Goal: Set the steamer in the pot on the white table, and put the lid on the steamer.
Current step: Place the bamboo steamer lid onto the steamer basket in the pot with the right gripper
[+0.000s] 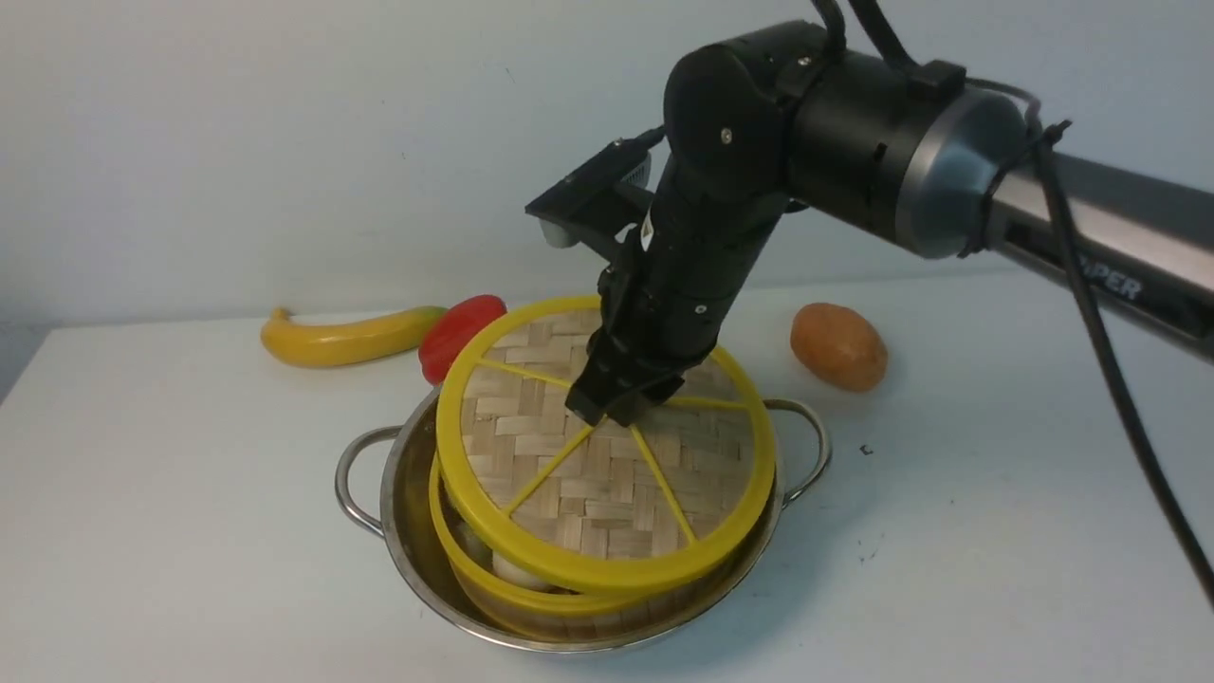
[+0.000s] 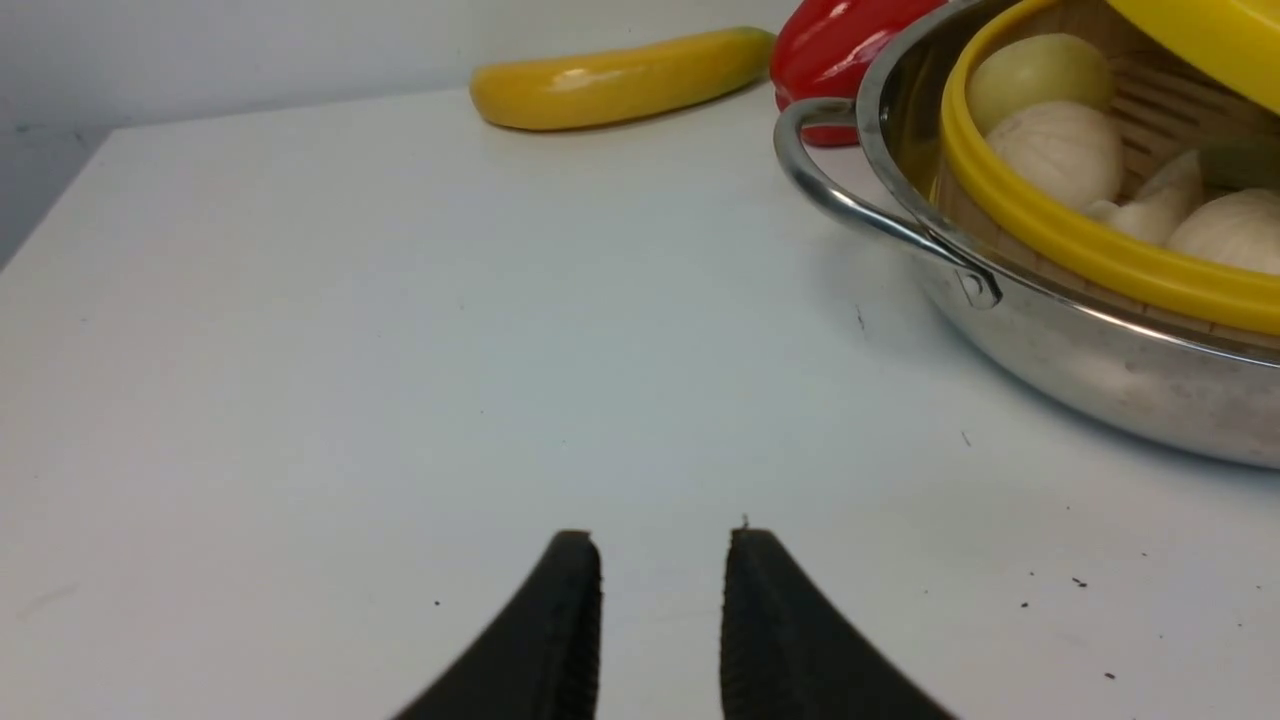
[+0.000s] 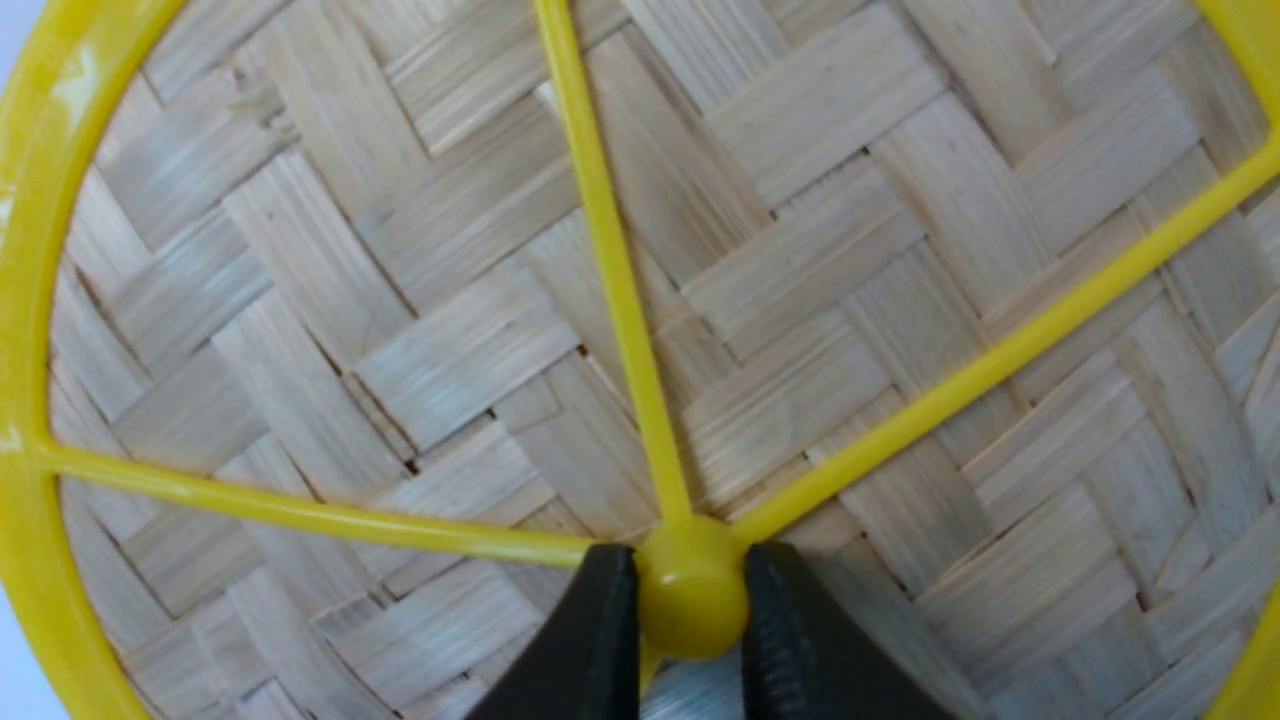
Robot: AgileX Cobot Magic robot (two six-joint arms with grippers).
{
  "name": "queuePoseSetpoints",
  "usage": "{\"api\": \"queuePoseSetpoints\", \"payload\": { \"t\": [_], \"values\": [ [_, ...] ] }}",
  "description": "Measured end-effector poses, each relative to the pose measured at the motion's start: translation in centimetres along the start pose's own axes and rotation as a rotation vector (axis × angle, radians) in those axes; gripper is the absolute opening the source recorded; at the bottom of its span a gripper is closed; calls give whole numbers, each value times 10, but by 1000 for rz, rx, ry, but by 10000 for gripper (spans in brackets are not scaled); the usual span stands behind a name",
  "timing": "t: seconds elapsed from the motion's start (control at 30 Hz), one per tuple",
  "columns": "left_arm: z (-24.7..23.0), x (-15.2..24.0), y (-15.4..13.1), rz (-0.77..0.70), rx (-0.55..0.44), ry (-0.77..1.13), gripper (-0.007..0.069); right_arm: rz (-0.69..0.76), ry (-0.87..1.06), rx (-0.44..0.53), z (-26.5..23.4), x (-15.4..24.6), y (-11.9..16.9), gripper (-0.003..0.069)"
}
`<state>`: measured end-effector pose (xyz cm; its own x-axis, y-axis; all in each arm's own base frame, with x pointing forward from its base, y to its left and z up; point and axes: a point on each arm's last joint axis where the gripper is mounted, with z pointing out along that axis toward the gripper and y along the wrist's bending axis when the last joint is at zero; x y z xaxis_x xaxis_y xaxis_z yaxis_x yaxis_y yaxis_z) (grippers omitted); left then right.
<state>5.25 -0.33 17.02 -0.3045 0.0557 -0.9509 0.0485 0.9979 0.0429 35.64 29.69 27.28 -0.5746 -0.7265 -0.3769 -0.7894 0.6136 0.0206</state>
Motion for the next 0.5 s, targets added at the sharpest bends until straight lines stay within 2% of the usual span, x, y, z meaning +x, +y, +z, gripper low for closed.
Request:
{"api": "queuePoseSetpoints", "payload": {
  "t": [0.5],
  "values": [
    [0,0,0,0,0,0,176,1,-46,-43,7,-15,8,117]
  ]
}}
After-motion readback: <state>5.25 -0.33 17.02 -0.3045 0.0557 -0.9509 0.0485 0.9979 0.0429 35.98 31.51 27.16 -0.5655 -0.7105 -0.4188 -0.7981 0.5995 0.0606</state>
